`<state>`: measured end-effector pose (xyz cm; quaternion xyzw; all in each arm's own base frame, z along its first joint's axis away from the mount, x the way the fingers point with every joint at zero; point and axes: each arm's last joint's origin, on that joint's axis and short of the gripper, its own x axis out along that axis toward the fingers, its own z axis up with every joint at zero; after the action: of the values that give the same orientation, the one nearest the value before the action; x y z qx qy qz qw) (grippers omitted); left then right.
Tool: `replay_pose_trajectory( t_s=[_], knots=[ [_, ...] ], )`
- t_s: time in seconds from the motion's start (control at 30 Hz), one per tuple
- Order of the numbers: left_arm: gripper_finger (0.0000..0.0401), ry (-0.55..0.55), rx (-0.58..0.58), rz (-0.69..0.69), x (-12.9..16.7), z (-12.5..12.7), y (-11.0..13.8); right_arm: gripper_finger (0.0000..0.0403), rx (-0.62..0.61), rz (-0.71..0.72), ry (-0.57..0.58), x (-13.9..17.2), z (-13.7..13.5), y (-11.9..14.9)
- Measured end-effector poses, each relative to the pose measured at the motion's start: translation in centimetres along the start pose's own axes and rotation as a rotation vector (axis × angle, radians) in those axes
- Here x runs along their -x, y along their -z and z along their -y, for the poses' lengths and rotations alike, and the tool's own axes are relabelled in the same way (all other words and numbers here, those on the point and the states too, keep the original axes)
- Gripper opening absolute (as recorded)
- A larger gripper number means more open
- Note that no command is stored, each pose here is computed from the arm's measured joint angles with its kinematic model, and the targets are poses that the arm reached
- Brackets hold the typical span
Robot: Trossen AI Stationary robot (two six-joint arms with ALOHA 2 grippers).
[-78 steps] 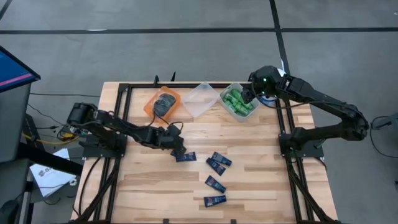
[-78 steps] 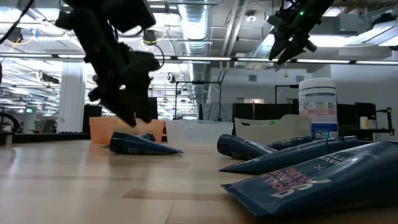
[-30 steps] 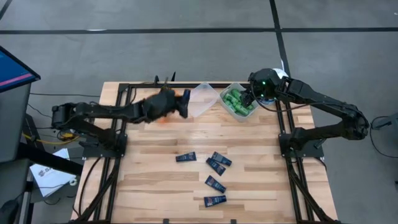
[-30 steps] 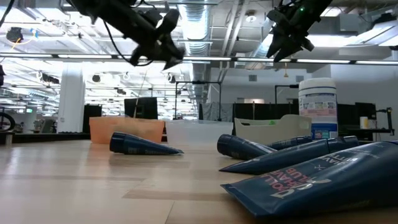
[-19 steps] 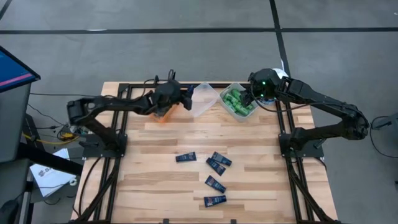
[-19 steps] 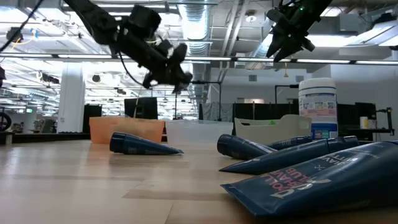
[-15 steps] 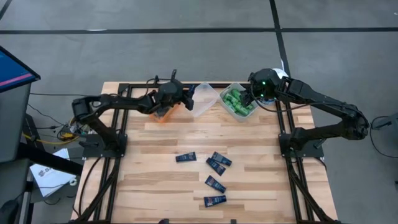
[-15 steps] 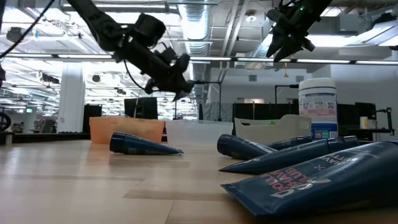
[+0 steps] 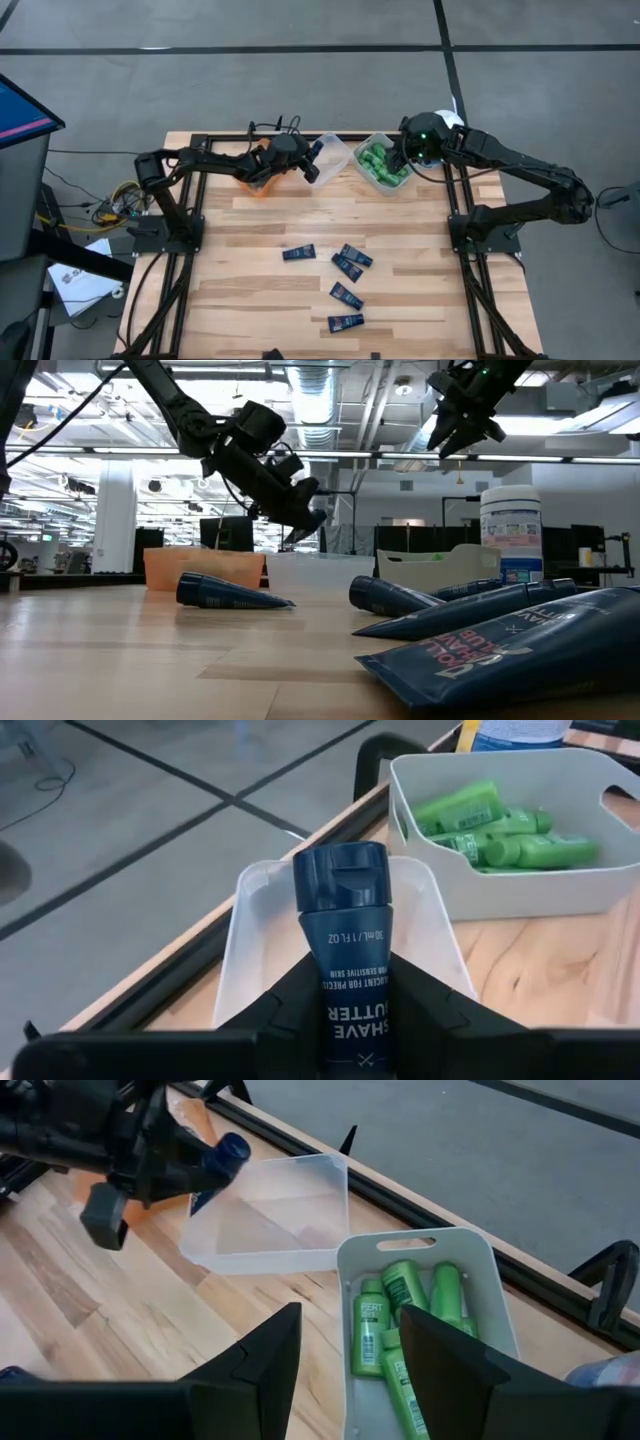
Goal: Pick & Place Travel size toiletries
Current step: Put the dark blue shave cream into the transparent bin
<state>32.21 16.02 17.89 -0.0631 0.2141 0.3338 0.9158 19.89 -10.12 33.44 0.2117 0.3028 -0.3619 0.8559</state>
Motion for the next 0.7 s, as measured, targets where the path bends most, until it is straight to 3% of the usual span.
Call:
replay_pose_trajectory(
  t_s=[0.7],
  knots=[
    [0.0083, -0.008, -0.034, -0.106, 0.0, 0.0, 1.1, 0.0162, 0.005, -0.003, -0.014, 0.1, -0.4, 0.2]
  ],
)
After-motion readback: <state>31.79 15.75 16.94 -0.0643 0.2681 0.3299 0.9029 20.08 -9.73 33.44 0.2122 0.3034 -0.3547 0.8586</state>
